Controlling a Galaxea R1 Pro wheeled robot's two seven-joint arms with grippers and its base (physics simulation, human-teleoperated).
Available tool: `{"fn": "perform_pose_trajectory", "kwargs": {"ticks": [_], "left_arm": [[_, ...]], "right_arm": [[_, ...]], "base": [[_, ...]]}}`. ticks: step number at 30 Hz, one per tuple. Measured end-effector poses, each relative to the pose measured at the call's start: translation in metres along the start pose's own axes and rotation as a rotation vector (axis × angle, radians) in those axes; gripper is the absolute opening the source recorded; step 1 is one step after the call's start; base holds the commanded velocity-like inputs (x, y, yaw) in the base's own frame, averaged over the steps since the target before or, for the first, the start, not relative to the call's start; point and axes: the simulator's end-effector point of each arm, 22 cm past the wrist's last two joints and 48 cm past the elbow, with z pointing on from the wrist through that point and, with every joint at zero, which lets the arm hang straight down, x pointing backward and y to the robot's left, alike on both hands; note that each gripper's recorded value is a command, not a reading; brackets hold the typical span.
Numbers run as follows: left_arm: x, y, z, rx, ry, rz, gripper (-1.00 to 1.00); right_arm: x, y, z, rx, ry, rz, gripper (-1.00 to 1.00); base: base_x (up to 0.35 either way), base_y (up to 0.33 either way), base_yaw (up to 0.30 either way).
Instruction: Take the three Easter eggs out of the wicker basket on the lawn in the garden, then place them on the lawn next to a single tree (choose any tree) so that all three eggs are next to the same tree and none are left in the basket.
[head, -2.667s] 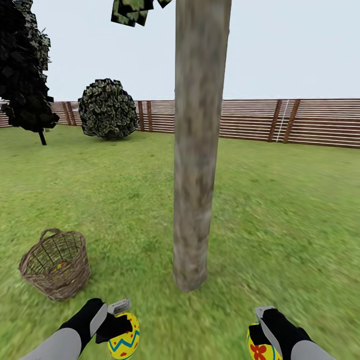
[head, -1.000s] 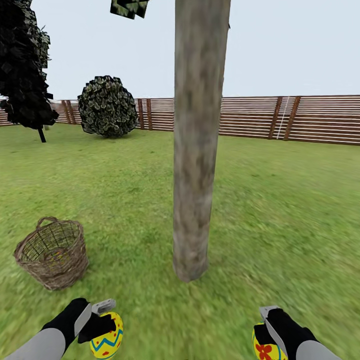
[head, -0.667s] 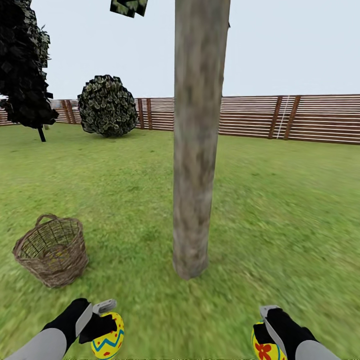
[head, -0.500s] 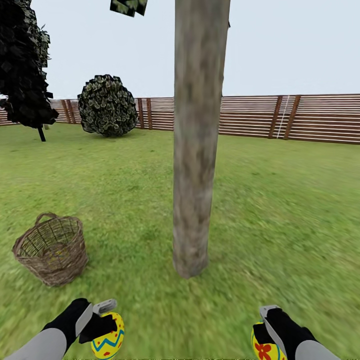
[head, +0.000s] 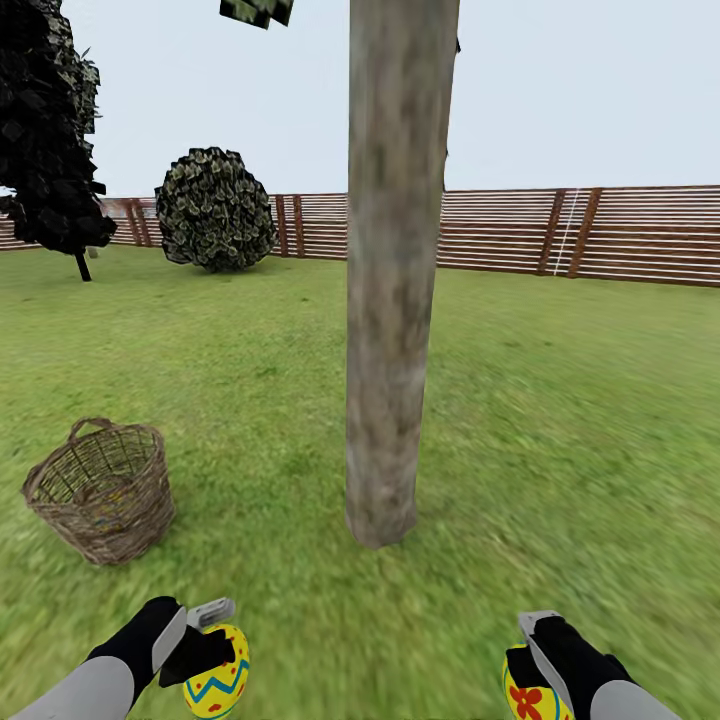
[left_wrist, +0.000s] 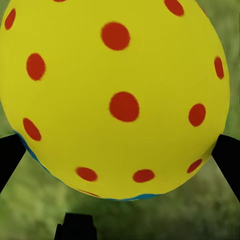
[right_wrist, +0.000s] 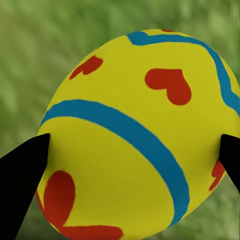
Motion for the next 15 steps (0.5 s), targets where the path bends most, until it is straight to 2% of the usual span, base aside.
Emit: {"fn": "perform_pose_trajectory", "kwargs": {"ticks": [15], "left_arm": [[0.013,0.007,0.032,-0.001,0.001,0.001,-1.00]], "right_arm": [[0.016,0.005,0.030,0.002,-0.002,-0.005,-1.00]], "base": [[0.000,0.000,0.000]]}}
